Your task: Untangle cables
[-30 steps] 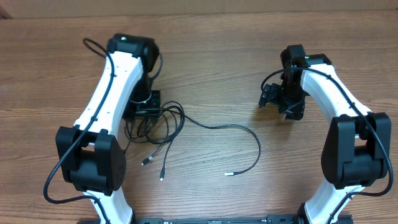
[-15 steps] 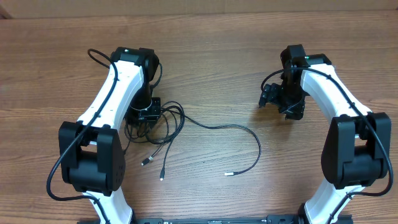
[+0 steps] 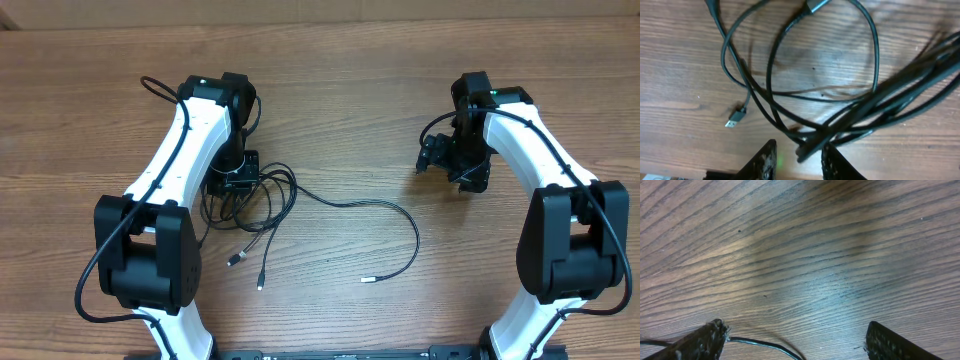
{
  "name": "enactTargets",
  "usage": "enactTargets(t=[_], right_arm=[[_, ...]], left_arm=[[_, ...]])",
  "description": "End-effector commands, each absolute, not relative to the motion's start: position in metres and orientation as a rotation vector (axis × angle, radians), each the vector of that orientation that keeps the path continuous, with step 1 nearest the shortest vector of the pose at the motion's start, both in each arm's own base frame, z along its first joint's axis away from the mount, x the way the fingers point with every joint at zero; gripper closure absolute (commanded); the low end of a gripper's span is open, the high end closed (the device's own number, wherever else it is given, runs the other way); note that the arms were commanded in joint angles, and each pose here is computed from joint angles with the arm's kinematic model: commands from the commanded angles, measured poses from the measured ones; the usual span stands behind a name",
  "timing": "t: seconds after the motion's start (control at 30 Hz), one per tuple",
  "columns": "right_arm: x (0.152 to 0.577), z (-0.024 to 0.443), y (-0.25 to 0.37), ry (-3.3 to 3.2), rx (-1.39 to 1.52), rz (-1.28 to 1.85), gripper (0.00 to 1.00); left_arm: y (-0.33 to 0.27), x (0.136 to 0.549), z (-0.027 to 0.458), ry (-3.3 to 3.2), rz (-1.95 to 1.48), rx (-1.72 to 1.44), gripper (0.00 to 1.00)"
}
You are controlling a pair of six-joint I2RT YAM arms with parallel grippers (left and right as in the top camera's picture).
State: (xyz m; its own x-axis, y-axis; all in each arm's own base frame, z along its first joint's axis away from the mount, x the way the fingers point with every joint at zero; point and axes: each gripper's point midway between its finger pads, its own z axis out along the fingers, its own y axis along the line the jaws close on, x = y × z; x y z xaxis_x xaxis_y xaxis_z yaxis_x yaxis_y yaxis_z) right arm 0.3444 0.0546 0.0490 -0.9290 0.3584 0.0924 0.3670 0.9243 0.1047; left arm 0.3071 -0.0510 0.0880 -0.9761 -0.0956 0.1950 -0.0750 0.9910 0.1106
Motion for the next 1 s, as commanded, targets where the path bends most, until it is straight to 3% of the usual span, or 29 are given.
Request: enactTargets(t=[0.0,0.17,0.3,0.47,0.63,0.8,0.97], right_arm=[[0.344,0.047,0.052,-3.011,-0.565,-0.168,0.12],[0.344,0.047,0.052,-3.012,-0.565,-0.169,0.12],[0.344,0.047,0.052,-3.011,-0.565,-0.168,0.12],[0.343,0.048,0.057,-3.006,-0.531,-0.211,0.13],[0.350,0.068,0.103,-3.004,-0.238,-0.662,0.19],[0.347,0.102,0.129,-2.994,-0.046,-0.944,0.16],[0.334,0.131,0.156,-2.924,0.256,-1.216,0.10]], left_arm=[[-0.043,0.306,0.091,-2.958,-0.186,0.136,0.70],[-0.042,0.305,0.081,-2.961,-0.184,0.124,0.72],[-0.044,0.310,0.079,-2.983,-0.170,0.117,0.95],[-0.045,0.311,0.080,-2.991,-0.162,0.103,0.96],[-0.057,0.317,0.095,-3.036,-0.048,0.020,0.96],[-0.065,0.330,0.141,-3.198,0.053,-0.011,0.96],[-0.099,0.333,0.200,-3.358,0.411,-0.283,0.96]])
